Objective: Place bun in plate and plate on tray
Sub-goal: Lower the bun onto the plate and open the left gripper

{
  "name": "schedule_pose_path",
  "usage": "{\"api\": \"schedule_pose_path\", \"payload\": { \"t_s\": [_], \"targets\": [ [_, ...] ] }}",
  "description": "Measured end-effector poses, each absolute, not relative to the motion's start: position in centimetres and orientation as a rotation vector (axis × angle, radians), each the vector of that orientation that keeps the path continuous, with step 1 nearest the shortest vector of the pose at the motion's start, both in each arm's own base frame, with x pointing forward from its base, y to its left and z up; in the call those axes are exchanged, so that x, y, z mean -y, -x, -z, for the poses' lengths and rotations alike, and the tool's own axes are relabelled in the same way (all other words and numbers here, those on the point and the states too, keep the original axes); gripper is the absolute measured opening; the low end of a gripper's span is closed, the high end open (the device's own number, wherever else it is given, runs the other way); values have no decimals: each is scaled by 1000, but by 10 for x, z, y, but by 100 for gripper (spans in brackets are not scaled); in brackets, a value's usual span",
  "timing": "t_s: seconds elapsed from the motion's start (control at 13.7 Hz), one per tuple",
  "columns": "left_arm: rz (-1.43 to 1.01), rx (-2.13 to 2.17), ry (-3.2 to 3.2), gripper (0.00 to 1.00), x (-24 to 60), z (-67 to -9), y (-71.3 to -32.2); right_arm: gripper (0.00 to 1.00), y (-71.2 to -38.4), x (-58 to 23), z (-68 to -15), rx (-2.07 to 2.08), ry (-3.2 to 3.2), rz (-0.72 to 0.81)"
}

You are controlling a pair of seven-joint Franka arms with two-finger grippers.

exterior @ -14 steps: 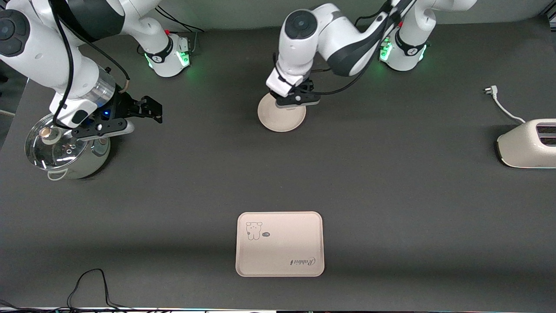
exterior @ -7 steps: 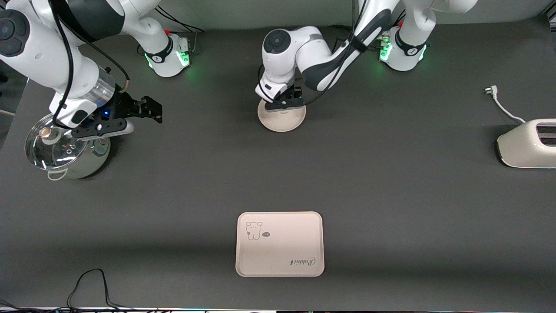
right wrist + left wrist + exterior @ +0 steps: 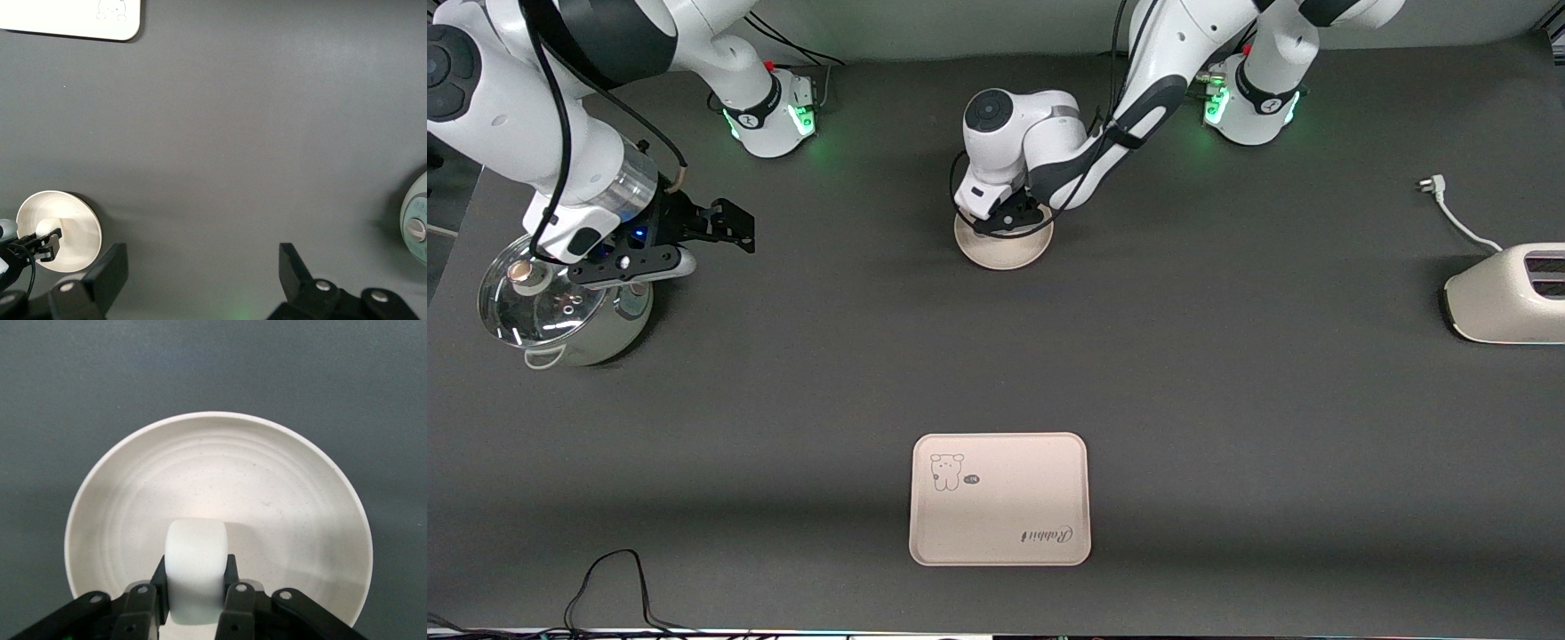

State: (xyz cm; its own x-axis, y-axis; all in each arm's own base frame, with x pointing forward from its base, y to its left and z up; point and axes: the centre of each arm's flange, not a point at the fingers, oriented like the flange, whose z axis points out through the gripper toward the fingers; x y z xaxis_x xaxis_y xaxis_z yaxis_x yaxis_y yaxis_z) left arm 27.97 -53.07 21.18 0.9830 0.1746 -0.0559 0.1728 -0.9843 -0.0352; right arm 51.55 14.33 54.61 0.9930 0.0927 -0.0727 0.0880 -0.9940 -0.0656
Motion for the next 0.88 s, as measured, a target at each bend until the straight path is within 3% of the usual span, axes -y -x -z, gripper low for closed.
{"api": "schedule_pose_path", "payload": {
  "t_s": [0.44, 0.88],
  "targets": [
    [-89, 338, 3103, 38, 536, -213, -273, 100, -515, -143, -546, 139, 3074, -117],
    [-76, 401, 3111, 100, 537, -216, -286, 100, -515, -143, -546, 139, 3074, -117]
  ]
}}
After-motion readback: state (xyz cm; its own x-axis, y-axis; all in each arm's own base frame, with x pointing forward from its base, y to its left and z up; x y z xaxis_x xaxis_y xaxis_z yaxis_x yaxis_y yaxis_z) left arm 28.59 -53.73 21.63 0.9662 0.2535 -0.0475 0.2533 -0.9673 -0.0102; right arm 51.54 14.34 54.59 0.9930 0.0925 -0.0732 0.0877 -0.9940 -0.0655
